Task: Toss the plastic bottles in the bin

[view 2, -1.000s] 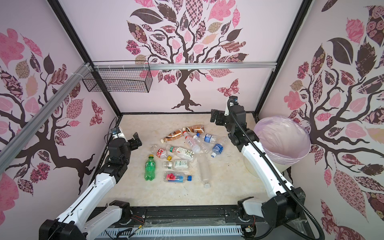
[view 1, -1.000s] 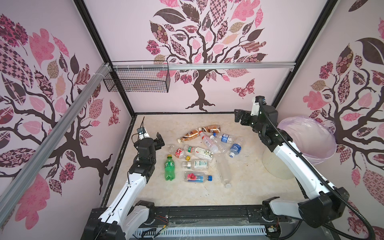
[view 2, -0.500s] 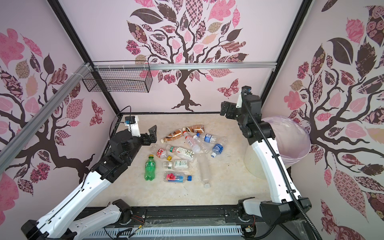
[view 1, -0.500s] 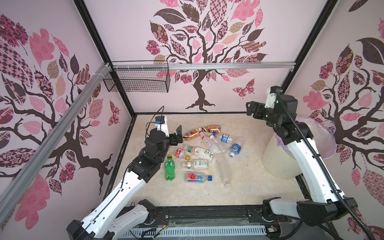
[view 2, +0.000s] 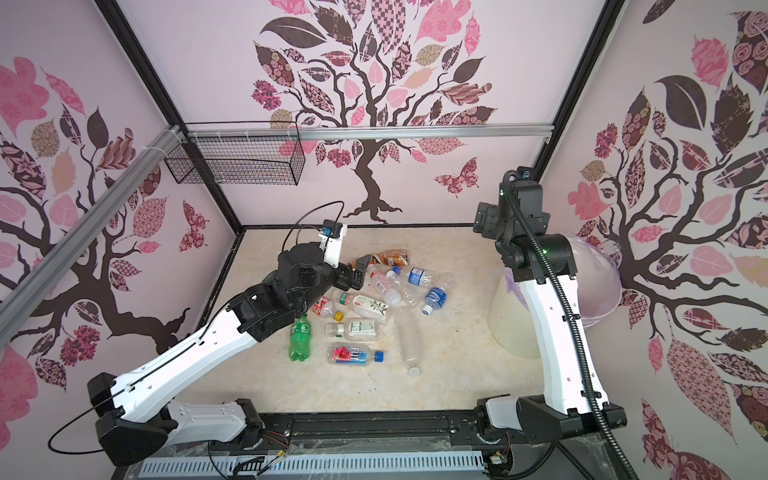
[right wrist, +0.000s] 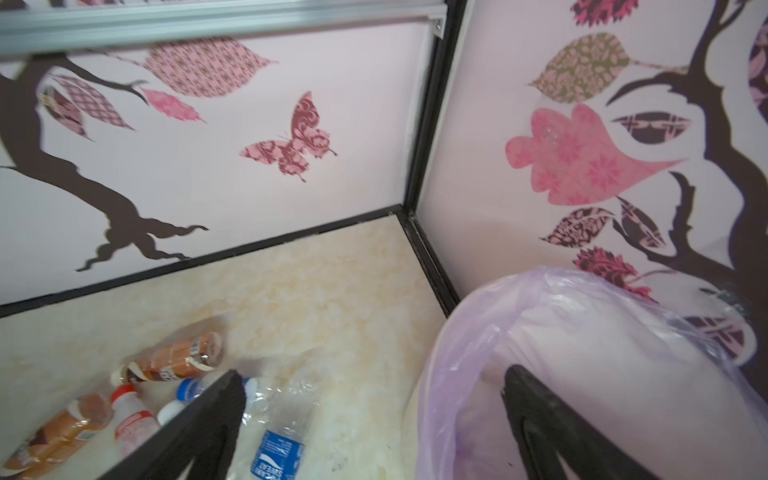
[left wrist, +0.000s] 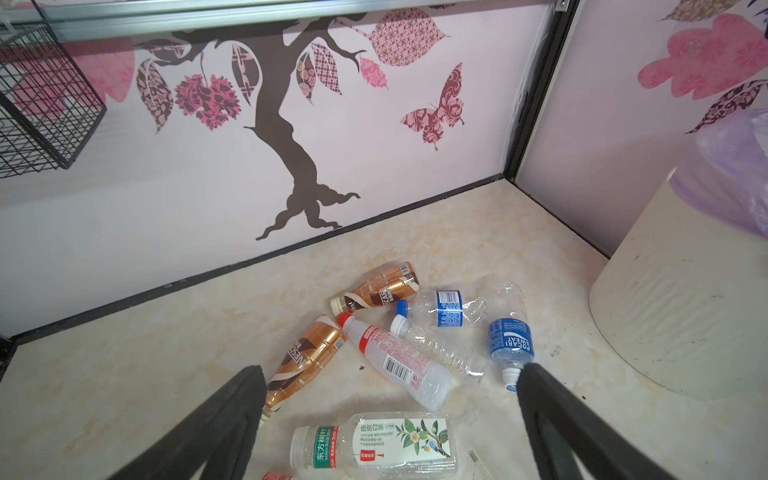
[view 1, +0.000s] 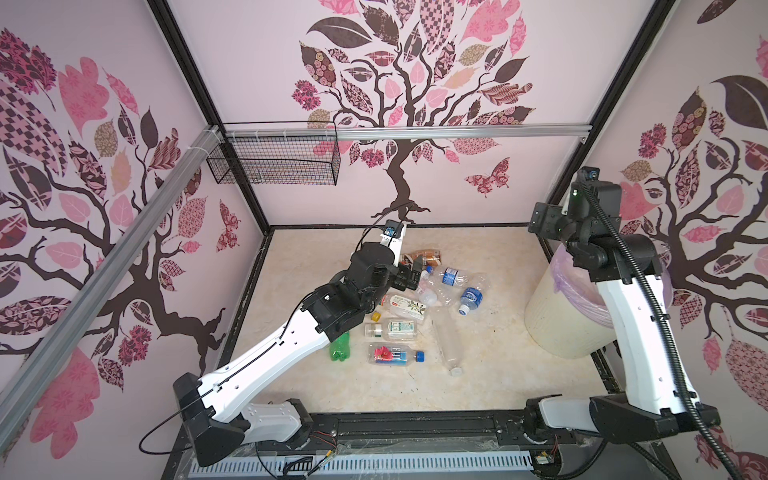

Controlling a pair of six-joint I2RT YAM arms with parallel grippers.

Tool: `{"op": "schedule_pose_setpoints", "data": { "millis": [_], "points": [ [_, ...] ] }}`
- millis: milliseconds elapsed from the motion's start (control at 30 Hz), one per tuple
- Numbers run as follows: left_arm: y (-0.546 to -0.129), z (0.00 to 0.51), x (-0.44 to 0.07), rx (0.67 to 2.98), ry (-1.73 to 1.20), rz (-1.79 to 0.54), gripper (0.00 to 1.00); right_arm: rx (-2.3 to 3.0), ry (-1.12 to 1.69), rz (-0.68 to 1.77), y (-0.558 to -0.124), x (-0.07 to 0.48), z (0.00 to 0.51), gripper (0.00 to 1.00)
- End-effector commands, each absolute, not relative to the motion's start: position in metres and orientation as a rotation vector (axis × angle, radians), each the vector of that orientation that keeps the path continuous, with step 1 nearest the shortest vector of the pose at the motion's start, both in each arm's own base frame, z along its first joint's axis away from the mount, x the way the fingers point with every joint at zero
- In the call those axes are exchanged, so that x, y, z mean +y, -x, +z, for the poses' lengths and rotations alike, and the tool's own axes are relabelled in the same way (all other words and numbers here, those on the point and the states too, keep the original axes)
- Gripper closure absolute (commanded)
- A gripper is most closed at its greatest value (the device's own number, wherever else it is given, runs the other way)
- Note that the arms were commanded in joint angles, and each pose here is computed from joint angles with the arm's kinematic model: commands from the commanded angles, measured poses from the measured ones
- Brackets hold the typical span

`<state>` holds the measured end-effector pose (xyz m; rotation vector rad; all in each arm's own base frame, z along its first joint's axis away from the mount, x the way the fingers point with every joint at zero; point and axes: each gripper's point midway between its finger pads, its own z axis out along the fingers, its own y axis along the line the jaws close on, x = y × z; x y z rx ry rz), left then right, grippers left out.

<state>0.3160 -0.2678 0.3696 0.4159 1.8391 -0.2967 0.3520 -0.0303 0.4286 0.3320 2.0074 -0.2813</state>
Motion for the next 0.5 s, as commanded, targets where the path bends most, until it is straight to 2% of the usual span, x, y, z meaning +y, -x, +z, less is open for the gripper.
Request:
{"op": "schedule_pose_setpoints", "data": {
  "millis": [0,100,367,467],
  "points": [
    [-0.317,0.376,-0.273,1.851,-0.435,-0.303,0.02,2.088,-0.368,-0.349,-0.34,-0.04,0.406,0.01],
    [-0.321,0.376,-0.276,1.849,-0.439,-0.285,0.02,2.122,-0.368,-0.338,-0.34,-0.037,0.387,0.03],
    [-0.322,0.375,-0.285,1.834,-0.477,-0.31,0.02,2.251,-0.334,-0.344,-0.354,-0.03,0.334,0.17],
    [-0.32,0.37,-0.288,1.839,-0.501,-0.315,0.02,2.23,-0.347,-0.369,-0.353,-0.037,0.334,0.17]
  ]
}}
